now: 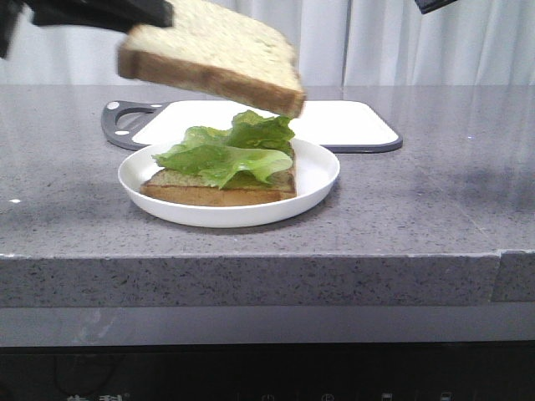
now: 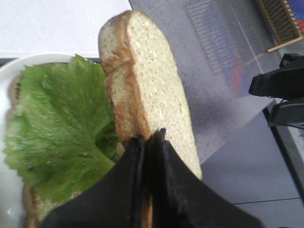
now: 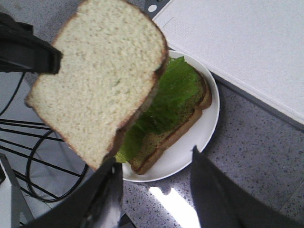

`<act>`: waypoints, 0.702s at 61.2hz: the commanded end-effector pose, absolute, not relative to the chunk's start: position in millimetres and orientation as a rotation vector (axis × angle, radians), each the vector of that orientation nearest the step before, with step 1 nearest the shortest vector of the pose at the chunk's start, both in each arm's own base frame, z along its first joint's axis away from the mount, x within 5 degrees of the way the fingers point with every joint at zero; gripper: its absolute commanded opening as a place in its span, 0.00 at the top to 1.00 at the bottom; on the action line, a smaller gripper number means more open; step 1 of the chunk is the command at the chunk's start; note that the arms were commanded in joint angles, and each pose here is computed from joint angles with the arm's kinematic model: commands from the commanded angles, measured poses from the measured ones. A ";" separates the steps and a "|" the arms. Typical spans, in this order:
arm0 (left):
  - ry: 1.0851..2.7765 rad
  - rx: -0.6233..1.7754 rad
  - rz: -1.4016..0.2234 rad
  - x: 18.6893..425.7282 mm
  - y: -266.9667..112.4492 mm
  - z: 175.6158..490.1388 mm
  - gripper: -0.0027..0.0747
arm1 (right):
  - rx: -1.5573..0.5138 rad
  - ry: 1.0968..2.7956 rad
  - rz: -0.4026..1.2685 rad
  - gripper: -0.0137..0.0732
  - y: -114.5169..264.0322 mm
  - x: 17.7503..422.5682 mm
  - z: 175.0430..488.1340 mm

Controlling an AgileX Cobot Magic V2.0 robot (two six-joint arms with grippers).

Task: Left arm grabs bread, right arm adds lettuce
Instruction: 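Lower the held bread slice onto the lettuce with the left gripper and release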

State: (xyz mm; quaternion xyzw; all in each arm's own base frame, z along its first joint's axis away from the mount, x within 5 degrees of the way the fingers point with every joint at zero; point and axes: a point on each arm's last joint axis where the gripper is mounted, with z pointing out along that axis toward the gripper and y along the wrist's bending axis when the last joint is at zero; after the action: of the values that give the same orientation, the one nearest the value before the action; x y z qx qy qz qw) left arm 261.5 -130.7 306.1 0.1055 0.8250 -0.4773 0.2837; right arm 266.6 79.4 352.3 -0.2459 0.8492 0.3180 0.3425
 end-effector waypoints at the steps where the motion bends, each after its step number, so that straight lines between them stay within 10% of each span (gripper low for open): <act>1: 2.125 0.251 -1.402 271.2 -136.2 315.0 0.99 | -0.623 2.135 0.843 0.42 79.3 260.2 371.4; 43: 2.220 0.218 -1.360 290.0 -135.2 287.9 0.93 | -0.641 2.144 0.859 0.42 80.0 258.3 370.8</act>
State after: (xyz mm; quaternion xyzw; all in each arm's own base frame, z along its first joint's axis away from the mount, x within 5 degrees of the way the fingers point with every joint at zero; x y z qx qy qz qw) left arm 291.6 -134.6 265.8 0.0747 0.8408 -0.4811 0.2366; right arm 264.4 80.1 351.6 -0.2528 0.8496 0.3223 0.3321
